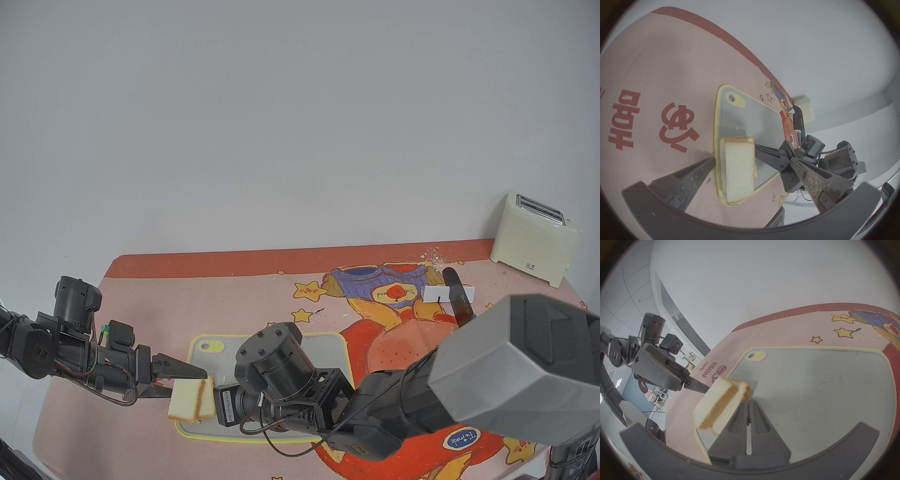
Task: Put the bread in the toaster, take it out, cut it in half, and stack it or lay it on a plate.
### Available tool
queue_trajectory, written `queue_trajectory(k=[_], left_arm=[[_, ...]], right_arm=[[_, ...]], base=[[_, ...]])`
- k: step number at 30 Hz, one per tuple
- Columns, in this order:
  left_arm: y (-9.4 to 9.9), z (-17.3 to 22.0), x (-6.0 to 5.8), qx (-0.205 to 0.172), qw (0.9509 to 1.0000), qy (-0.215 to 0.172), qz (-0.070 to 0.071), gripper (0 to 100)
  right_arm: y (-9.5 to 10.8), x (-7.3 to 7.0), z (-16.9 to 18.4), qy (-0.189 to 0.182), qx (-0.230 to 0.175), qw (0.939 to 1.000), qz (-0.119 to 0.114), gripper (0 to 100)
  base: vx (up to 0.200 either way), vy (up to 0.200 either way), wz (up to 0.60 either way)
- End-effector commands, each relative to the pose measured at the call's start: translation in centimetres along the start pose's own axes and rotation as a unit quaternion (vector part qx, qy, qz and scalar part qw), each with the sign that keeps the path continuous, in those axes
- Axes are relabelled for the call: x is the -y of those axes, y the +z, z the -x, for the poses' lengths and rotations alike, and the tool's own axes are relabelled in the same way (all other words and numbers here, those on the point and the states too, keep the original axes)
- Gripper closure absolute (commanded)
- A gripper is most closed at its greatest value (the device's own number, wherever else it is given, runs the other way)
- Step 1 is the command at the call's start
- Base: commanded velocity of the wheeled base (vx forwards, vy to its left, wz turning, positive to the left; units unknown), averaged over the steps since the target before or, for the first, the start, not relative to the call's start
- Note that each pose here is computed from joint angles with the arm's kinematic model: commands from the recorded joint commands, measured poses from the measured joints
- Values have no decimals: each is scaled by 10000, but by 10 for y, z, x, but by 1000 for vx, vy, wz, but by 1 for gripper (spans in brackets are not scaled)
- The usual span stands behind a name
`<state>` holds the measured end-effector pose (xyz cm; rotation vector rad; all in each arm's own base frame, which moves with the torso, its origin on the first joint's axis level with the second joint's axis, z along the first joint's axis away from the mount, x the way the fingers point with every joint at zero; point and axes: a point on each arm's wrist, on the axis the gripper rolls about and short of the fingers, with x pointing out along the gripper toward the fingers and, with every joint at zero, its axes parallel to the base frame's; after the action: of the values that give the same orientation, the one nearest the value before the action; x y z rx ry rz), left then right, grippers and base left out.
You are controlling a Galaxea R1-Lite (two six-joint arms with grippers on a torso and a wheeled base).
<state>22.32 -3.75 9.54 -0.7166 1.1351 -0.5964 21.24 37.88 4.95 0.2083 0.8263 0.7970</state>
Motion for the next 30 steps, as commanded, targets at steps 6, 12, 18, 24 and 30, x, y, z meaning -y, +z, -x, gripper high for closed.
queue_trajectory(k=[6, 12, 18, 24, 30], left_arm=[[-1, -1, 0, -25, 10000, 6, 7, 0], [-2, -1, 0, -36, 10000, 6, 8, 0], [-1, 0, 0, -20, 10000, 4, 2, 0], [-1, -1, 0, -25, 10000, 6, 7, 0], [-1, -1, -1, -37, 10000, 8, 28, 0]], right_arm=[[12, -10, 5, 164, 214, 9996, -54, 100], [14, -8, 6, 126, 259, 9996, -72, 100], [21, 2, 20, 8, 331, 9993, -156, 100], [29, 20, 32, -204, 382, 9986, -289, 100], [47, 42, 64, -401, 637, 9959, -495, 100]], base=[[0, 0, 0], [0, 0, 0], [0, 0, 0], [0, 0, 0], [0, 0, 0]])
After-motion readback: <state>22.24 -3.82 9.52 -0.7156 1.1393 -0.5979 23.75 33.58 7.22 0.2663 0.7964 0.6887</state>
